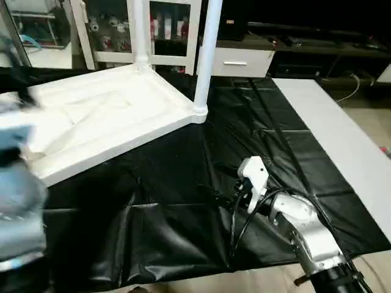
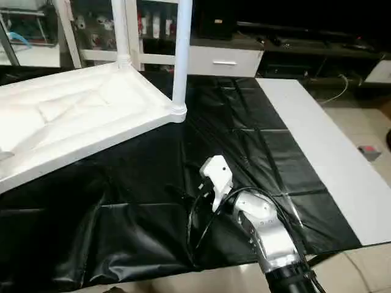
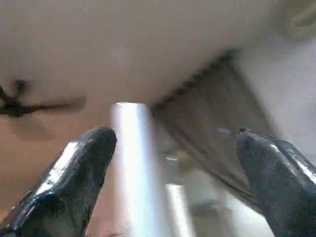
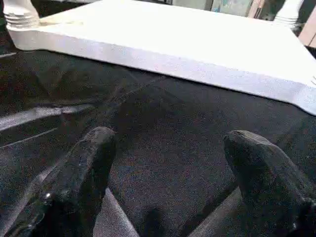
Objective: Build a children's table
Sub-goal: Rotate table base
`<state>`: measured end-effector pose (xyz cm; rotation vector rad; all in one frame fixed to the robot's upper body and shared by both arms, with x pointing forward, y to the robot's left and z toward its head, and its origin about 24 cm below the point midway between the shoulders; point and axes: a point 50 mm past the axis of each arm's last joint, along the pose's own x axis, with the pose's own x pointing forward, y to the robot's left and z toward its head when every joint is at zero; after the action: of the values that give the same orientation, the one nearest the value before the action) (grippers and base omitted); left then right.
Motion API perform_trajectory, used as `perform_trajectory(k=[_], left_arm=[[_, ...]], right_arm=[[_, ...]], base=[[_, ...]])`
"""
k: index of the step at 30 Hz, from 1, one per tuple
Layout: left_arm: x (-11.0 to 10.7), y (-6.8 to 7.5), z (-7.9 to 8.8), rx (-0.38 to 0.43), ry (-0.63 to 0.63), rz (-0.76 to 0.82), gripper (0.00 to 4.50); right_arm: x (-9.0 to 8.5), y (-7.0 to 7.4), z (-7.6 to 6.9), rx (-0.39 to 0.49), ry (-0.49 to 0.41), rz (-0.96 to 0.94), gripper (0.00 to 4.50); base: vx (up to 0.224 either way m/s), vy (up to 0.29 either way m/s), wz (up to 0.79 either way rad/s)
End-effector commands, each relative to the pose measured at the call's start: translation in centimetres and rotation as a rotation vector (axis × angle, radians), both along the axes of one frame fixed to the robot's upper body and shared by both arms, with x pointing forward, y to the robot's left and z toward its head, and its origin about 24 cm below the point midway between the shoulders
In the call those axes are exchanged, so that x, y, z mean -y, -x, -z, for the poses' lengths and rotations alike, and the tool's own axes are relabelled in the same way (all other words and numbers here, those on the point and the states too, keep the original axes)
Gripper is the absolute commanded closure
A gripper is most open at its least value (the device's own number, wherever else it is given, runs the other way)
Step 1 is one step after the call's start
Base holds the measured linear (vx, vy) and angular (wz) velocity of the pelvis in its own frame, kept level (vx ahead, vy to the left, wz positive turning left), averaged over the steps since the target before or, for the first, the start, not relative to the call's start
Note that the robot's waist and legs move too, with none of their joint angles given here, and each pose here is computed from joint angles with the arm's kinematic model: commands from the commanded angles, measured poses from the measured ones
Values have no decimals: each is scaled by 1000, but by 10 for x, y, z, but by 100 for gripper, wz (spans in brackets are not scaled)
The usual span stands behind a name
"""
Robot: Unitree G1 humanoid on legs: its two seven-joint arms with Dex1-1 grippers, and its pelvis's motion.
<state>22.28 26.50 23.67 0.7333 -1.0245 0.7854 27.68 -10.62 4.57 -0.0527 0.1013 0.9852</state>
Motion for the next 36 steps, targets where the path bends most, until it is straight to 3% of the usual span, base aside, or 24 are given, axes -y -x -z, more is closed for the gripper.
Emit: perform_trajectory(k=[1, 7, 8, 11, 14, 19, 20, 22, 24, 26, 29, 30, 31, 32, 36], left_arm=[[-7, 5, -4, 55, 54, -48, 2], [-20, 2, 14, -4, 197, -60, 2], [-25, -8, 27, -101, 270, -21, 2], [-26, -13, 35, -157, 311, 16, 2], [-26, -26, 53, -317, 363, 119, 2], [-31, -30, 74, -429, 427, 181, 2], [-37, -32, 95, -533, 509, 233, 2], [-38, -32, 96, -539, 514, 235, 2], [-48, -34, 131, -697, 732, 297, 2], [-50, -34, 150, -789, 854, 370, 2], [-50, -34, 153, -817, 873, 419, 2], [-45, -37, 161, -887, 916, 557, 2], [-44, -37, 162, -896, 918, 575, 2], [-31, -38, 169, -1037, 874, 812, 2], [-12, -37, 172, -1271, 712, 1064, 2]], right_arm=[[2, -4, -4, 21, 0, 1, 68], [-1, -8, -5, 28, -7, -6, 68], [-2, -7, -5, 29, -10, -9, 68], [-2, -6, -5, 31, -11, -11, 68], [-2, -4, -4, 32, -18, -9, 68], [-2, 1, -3, 31, -24, -8, 68], [-2, 3, -2, 26, -31, -6, 68], [-2, 4, -2, 26, -31, -5, 68], [-2, 4, -1, 25, -34, -1, 68], [-2, 5, -1, 30, -33, -1, 68], [-2, 5, -2, 31, -34, -1, 68], [-2, 6, -2, 31, -34, -1, 68], [-2, 6, -2, 31, -34, -1, 68], [-1, 6, -1, 30, -33, 1, 68], [0, 6, -1, 34, -30, 2, 68]], base=[[0, 0, 0], [0, 0, 0], [0, 0, 0], [0, 0, 0], [0, 0, 0], [0, 0, 0], [0, 0, 0], [0, 0, 0], [0, 0, 0], [0, 0, 0], [0, 0, 0], [0, 0, 0], [0, 0, 0], [0, 0, 0], [0, 0, 0]])
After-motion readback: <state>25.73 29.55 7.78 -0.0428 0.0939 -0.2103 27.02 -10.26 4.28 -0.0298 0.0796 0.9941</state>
